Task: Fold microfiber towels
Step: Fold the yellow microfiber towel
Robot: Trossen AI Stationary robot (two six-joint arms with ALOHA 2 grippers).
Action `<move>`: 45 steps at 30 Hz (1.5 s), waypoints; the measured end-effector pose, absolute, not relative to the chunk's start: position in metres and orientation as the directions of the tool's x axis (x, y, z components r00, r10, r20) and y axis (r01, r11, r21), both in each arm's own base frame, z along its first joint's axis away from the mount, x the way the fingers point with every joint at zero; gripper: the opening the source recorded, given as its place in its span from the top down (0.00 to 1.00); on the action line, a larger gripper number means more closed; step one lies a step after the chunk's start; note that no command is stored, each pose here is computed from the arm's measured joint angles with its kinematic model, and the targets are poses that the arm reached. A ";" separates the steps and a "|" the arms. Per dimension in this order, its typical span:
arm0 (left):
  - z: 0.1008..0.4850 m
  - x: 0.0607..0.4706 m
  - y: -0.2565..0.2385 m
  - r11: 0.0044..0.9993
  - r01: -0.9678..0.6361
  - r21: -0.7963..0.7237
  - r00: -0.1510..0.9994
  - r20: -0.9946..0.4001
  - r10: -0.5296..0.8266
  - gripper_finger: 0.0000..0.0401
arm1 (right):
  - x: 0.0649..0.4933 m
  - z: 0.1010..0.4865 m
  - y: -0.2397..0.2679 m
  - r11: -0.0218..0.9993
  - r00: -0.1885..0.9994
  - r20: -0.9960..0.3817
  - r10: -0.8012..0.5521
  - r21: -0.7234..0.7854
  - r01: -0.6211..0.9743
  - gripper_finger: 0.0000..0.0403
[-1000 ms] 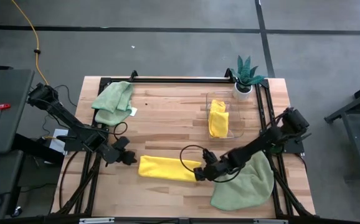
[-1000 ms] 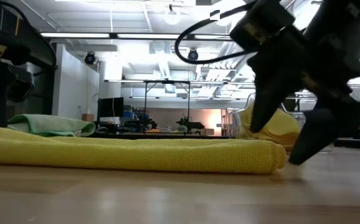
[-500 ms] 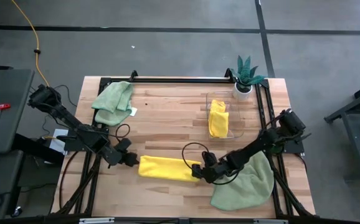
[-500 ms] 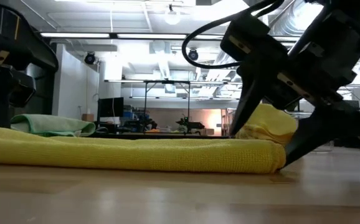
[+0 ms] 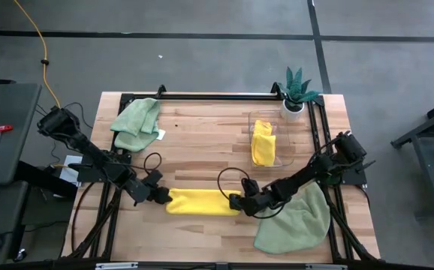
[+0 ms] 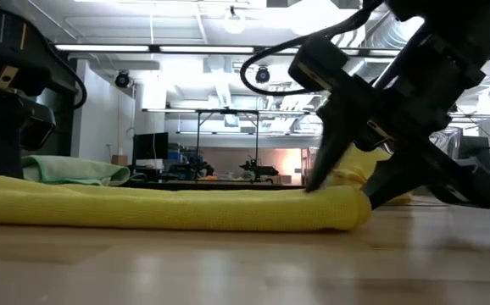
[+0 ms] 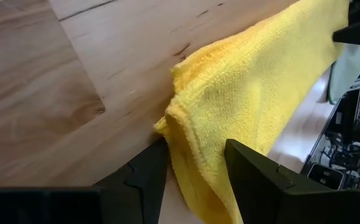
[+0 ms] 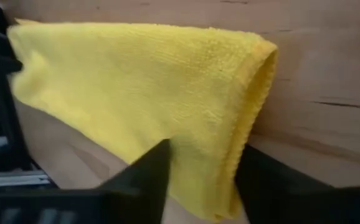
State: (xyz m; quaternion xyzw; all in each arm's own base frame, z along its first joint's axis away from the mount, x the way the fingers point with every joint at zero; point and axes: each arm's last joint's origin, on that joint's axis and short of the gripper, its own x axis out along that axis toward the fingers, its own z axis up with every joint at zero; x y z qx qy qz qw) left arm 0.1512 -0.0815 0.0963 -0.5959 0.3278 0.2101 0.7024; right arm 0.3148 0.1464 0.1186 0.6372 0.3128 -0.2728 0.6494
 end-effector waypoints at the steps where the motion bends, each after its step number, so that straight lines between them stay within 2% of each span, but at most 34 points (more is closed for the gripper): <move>1: 0.097 0.151 -0.081 0.196 -0.683 -0.703 0.700 -0.707 -0.097 0.62 | 0.314 0.119 0.146 0.053 0.648 -0.760 0.044 0.650 0.758 0.73; 3: 0.098 0.152 -0.080 0.186 -0.681 -0.708 0.706 -0.703 -0.090 0.62 | 0.310 0.123 0.144 0.086 0.629 -0.776 0.033 0.630 0.772 0.89; 5: 0.098 0.152 -0.078 0.171 -0.680 -0.713 0.711 -0.698 -0.082 0.62 | 0.305 0.131 0.142 0.124 0.612 -0.790 0.021 0.610 0.783 0.97; 9: 0.103 0.160 -0.074 0.148 -0.647 -0.748 0.747 -0.660 -0.078 0.62 | 0.287 0.148 0.133 0.182 0.527 -0.850 -0.007 0.517 0.837 0.96; 14: 0.115 0.177 -0.068 0.224 -0.602 -0.767 0.781 -0.624 -0.037 0.62 | 0.263 0.173 0.122 0.217 0.440 -0.897 -0.044 0.422 0.880 0.99; 18: 0.126 0.194 -0.064 0.293 -0.574 -0.764 0.797 -0.604 -0.012 0.62 | 0.254 0.187 0.118 0.217 0.441 -0.896 -0.043 0.423 0.880 0.99; 20: 0.130 0.205 -0.064 0.356 -0.558 -0.749 0.800 -0.600 -0.009 0.62 | 0.255 0.190 0.118 0.216 0.445 -0.895 -0.039 0.427 0.878 1.00; 26: 0.143 0.239 -0.081 0.674 -0.401 -0.620 0.808 -0.586 -0.058 0.67 | 0.266 0.199 0.121 0.234 0.447 -0.892 -0.061 0.423 0.875 1.00; 29: 0.149 0.254 -0.091 0.780 -0.334 -0.529 0.818 -0.573 -0.039 0.75 | 0.271 0.201 0.122 0.232 0.458 -0.887 -0.058 0.435 0.870 1.00; 32: 0.146 0.265 -0.097 0.850 -0.298 -0.435 0.801 -0.598 -0.025 0.87 | 0.271 0.201 0.121 0.225 0.455 -0.889 -0.061 0.432 0.874 1.00; 35: 0.135 0.270 -0.100 0.880 -0.298 -0.371 0.767 -0.642 -0.011 0.98 | 0.270 0.201 0.121 0.222 0.455 -0.888 -0.060 0.432 0.874 1.00; 45: 0.107 0.270 -0.098 0.912 -0.325 -0.251 0.688 -0.724 0.045 1.00 | 0.276 0.204 0.125 0.214 0.505 -0.863 0.004 0.494 0.843 1.00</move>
